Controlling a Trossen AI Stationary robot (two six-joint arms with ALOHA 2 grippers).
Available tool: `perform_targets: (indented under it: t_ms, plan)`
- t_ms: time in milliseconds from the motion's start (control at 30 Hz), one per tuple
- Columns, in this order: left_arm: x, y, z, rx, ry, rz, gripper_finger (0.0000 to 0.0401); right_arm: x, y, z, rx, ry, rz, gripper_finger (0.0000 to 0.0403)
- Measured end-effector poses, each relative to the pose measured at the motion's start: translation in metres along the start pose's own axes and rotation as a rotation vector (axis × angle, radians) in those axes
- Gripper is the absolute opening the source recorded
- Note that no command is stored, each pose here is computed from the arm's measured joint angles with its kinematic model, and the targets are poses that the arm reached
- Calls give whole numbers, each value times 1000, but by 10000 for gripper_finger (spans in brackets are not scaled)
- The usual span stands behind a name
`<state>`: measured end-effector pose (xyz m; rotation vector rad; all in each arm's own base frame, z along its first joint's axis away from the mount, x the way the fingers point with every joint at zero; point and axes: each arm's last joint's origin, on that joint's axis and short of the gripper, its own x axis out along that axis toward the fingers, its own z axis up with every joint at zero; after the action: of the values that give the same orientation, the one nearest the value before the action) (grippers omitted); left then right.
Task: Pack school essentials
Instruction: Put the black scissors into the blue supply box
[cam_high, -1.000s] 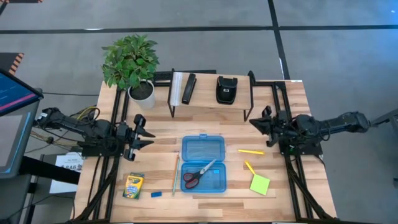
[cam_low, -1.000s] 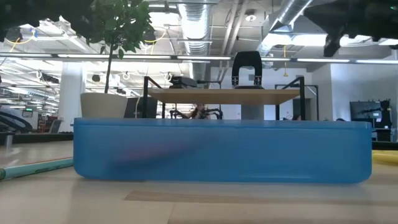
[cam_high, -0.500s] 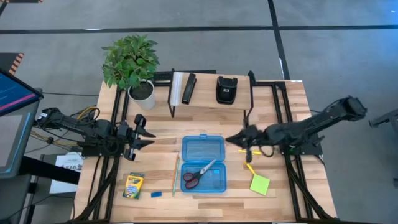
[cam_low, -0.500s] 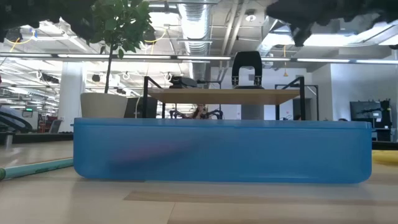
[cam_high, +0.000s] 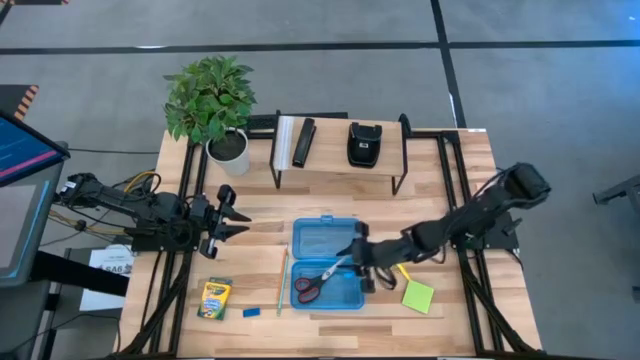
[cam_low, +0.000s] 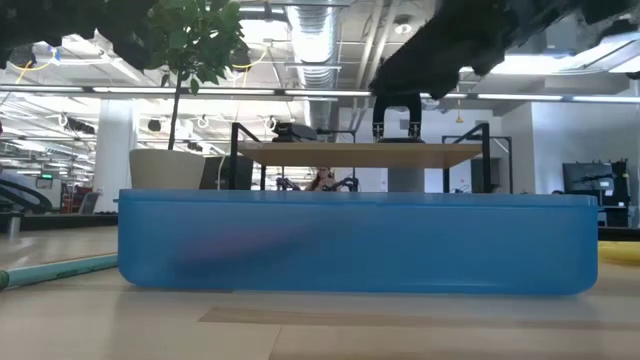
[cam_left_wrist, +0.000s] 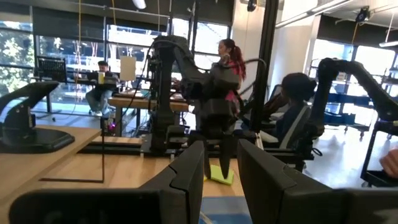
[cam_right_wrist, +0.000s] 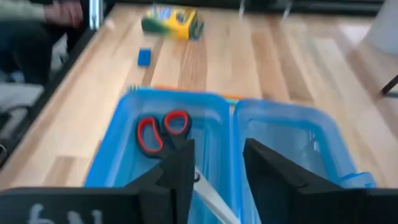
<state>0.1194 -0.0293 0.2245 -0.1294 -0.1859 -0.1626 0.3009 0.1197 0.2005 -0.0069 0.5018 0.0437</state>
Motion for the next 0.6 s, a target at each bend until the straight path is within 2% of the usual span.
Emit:
perform_targets:
  t_ms: [133,333,600]
  plan:
    - [0,0,-1,-9,15,-5,86,18,3,6,-21,83,-31,179]
    - [0,-1,-2,-9,22,-8,86,41,-3,1,-85,320,-126,169]
    - [0,-1,-3,-8,26,-2,86,56,-5,-4,-116,459,-161,164]
